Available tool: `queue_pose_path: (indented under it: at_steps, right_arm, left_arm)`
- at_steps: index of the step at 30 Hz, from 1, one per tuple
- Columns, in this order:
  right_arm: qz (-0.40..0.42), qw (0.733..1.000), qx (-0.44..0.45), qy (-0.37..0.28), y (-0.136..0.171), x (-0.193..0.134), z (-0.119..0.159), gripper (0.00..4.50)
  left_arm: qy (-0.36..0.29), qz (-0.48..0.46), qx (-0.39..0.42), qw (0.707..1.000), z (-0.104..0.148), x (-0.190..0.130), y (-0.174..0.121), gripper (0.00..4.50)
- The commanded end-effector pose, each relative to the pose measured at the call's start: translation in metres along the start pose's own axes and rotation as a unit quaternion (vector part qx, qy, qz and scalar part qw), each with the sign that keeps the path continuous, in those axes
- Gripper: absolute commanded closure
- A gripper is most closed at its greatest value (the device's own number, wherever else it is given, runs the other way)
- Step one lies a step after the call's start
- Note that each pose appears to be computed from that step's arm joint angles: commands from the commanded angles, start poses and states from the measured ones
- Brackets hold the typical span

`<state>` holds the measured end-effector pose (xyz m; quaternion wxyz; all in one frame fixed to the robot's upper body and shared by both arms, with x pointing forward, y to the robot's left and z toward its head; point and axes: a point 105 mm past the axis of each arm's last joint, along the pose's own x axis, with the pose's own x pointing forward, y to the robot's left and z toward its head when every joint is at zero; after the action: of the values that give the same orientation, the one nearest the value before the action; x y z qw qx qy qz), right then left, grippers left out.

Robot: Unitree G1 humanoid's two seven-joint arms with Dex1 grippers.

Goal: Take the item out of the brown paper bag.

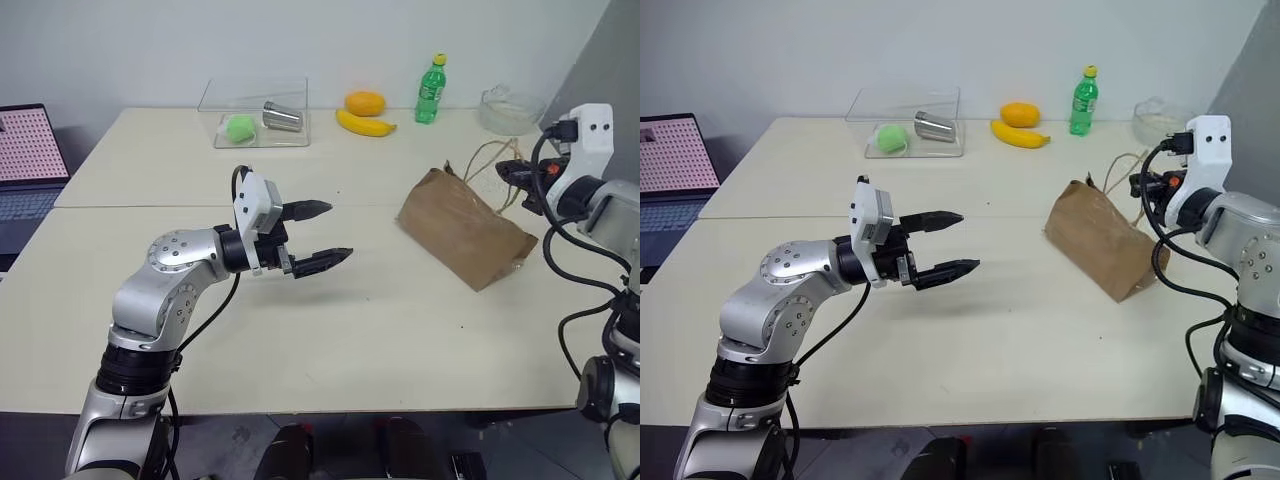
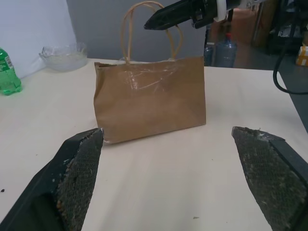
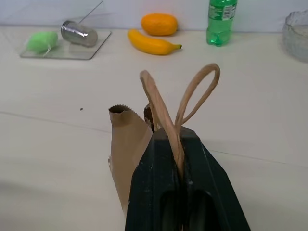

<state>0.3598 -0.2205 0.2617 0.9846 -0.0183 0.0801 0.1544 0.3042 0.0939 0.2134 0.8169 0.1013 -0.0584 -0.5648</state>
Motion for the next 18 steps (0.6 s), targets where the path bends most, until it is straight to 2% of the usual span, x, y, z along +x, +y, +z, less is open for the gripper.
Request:
queue_pose_path:
  at_steps: [1, 4, 8, 14, 18]
  right_arm:
    - [0.011, 0.998, -0.061, -0.022, 0.002, -0.003, 0.019, 4.46]
    - [0.017, 0.985, -0.171, -0.027, 0.002, -0.001, 0.031, 4.46]
    - [0.036, 0.944, -0.323, -0.06, 0.01, 0.008, 0.057, 4.46]
    - [0.057, 0.919, -0.382, -0.085, 0.019, 0.023, 0.072, 4.46]
    - [0.073, 0.915, -0.381, -0.112, 0.036, 0.037, 0.089, 4.46]
  left_arm:
    - [0.001, -0.002, 0.021, 1.0, 0.005, -0.003, 0.0, 0.0]
    - [0.005, 0.001, 0.007, 1.0, 0.001, -0.007, -0.001, 0.0]
    - [0.012, 0.003, -0.02, 1.0, -0.006, -0.015, -0.009, 0.0]
    - [0.019, 0.021, -0.045, 0.999, -0.014, -0.026, -0.024, 0.0]
    - [0.015, 0.043, -0.061, 0.997, -0.015, -0.031, -0.033, 0.0]
